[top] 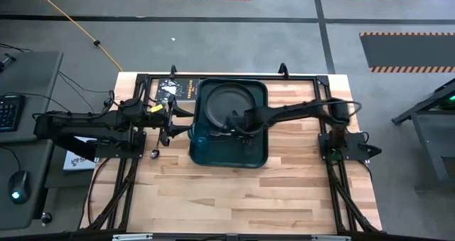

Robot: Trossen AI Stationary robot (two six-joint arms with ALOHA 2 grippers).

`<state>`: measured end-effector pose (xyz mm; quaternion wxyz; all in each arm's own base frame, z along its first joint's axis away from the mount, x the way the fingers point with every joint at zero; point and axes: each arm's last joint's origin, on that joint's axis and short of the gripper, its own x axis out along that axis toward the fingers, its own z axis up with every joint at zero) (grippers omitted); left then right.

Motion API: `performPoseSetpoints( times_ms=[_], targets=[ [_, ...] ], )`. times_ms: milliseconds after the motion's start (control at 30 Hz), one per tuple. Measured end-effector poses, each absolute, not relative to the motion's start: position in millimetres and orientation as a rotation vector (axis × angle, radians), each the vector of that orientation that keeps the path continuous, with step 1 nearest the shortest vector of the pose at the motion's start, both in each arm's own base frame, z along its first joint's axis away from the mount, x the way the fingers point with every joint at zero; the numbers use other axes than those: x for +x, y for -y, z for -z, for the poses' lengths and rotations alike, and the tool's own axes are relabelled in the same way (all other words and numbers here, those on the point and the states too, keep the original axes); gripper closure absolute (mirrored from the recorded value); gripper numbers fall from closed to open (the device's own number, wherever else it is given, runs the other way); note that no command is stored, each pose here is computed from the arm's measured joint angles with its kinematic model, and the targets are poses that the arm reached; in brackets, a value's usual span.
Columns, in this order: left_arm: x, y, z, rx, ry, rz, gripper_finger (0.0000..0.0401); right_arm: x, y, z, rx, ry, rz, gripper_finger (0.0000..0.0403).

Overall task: Pick and place plate/cup/fork/spoon on tray
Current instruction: Put the black spoon on the left side of the orange fork on the black serving tray

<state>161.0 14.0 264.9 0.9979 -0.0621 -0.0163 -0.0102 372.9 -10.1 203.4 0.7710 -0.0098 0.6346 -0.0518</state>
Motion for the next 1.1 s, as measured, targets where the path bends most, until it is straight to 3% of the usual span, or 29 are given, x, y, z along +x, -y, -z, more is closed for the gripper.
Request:
performPoseSetpoints(
  times_ms=[167,400,533,633,833,1100],
  targets=[
    [161.0,-14.0,-264.3,-0.125,0.027,0.020,0.0174,325.8,-0.9,-213.8,0.044,-1.056,0.224,0.0249],
    [161.0,-14.0,-264.1,-0.127,0.025,0.020,0.0174,297.0,-3.4,-243.2,0.026,-0.183,0.326,0.0249],
    [161.0,-14.0,-263.5,-0.152,0.018,0.020,0.0174,282.9,0.3,-254.8,-0.001,0.172,0.336,0.0249],
    [161.0,-14.0,-262.8,-0.153,0.011,0.020,0.0174,276.9,1.4,-255.4,-0.011,0.249,0.343,0.0249],
    [161.0,-14.6,-262.5,-0.153,0.010,0.000,0.0174,279.0,1.1,-244.7,-0.031,0.158,0.339,0.0249],
    [160.5,-18.9,-256.3,-0.194,-0.041,-0.160,0.0174,279.1,3.1,-244.4,-0.036,0.153,0.347,0.0249]
  ],
)
